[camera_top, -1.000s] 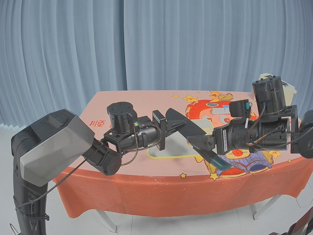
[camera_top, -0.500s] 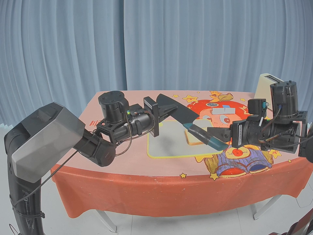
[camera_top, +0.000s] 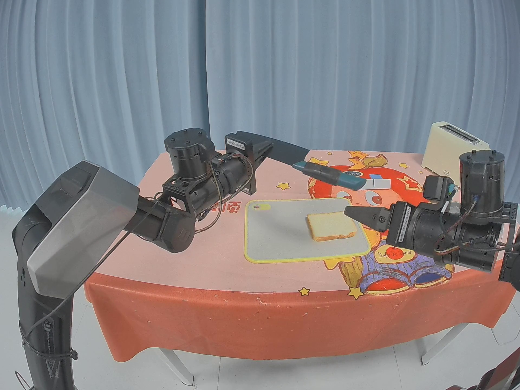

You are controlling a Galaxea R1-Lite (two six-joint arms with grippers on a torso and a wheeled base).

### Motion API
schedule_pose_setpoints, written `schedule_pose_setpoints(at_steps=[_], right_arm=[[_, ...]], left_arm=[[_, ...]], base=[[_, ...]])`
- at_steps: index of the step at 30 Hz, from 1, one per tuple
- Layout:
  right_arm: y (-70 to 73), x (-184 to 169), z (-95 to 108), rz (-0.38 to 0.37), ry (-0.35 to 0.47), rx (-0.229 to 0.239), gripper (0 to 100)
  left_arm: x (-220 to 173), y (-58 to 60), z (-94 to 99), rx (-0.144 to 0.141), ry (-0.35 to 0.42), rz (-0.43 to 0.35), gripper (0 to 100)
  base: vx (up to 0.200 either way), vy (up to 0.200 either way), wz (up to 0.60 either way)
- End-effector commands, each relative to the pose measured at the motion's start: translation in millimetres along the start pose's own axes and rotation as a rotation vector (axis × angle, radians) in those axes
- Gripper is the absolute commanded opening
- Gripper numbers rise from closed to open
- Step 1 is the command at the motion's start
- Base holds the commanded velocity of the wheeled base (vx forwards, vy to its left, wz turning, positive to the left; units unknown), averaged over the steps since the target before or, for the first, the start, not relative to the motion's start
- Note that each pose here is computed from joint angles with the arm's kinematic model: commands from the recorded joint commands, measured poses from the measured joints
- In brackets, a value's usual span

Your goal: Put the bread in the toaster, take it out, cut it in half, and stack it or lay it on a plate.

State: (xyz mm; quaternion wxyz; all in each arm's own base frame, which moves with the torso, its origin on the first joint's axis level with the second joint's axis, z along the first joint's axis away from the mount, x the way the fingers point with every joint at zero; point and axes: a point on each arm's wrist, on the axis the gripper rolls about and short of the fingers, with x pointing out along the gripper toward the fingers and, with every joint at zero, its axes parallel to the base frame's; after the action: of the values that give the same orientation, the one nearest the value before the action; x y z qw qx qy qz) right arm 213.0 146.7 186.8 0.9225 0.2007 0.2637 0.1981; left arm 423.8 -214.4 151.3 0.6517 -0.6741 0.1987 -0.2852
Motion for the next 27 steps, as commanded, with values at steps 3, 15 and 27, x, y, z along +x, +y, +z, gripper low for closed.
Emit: schedule_pose_setpoints(at_steps=[3,15,27], right_arm=[[-4.4,11.1,-13.1,-0.08,0.009,-0.185,100],[-52.0,7.2,-28.8,-0.04,-0.136,-0.631,100],[-53.6,-6.0,31.2,0.018,-0.353,-0.99,100]], left_arm=[[7.9,8.4,1.2,-0.006,-0.026,0.039,0],[12.3,0.9,0.1,-0.006,-0.066,0.073,0],[14.6,3.6,-15.5,-0.01,-0.033,0.082,0]], base=[[0.0,0.0,0.0],[0.0,0.0,0.0],[0.0,0.0,0.0]])
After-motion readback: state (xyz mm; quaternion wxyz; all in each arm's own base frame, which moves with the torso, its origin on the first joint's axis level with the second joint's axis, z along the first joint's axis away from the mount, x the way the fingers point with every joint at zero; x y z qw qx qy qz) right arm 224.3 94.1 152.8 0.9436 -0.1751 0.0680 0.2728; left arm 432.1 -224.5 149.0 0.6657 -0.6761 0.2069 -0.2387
